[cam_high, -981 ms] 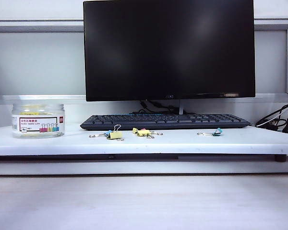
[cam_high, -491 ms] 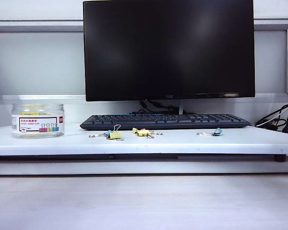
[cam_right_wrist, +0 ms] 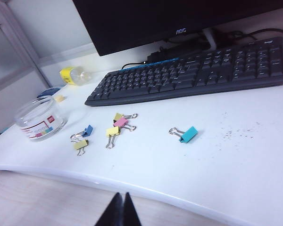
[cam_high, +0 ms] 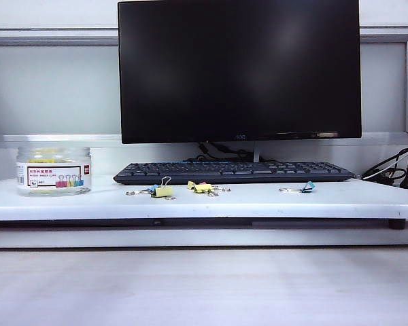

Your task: Pick up the clips with the largest number of clips of the same color on the table and place them in a round transparent plastic box.

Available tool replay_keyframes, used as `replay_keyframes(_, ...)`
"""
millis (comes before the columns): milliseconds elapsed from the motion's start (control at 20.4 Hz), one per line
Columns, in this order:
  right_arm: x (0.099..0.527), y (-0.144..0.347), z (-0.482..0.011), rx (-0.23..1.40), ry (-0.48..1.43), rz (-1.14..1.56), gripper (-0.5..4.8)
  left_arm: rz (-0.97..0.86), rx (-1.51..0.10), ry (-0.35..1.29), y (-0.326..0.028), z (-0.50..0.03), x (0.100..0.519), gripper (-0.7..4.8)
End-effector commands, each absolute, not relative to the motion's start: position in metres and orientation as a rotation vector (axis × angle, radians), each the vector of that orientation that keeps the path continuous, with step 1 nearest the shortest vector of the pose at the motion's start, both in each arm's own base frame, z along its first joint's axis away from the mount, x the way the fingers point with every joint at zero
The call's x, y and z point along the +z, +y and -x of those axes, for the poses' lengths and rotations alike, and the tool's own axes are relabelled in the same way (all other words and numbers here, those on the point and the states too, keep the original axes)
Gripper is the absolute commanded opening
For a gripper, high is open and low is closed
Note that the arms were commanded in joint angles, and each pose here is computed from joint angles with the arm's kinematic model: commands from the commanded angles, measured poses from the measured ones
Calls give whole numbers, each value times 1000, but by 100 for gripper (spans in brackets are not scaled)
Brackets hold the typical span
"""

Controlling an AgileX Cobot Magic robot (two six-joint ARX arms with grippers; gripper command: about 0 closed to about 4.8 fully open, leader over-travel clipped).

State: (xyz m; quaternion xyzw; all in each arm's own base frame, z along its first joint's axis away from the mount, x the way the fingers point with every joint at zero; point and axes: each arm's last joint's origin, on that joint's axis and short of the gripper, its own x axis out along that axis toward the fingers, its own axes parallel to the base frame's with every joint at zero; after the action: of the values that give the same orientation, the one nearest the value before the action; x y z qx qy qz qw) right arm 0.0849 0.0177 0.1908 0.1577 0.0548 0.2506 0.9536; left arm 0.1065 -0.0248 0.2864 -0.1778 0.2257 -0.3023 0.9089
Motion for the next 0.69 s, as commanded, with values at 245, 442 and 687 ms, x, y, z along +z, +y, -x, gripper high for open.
replay_keyframes(245,193,18,-84,523,104,-344,-5,222,-641,578,-26,-127,291,162)
replay_keyframes(442,193,18,-84,523,109,-362,5,172,-649,588,-26,-126,289,200)
replay_keyframes(687,193,18,-84,529,119,-394,68,138,-633,627,-31,-131,284,238)
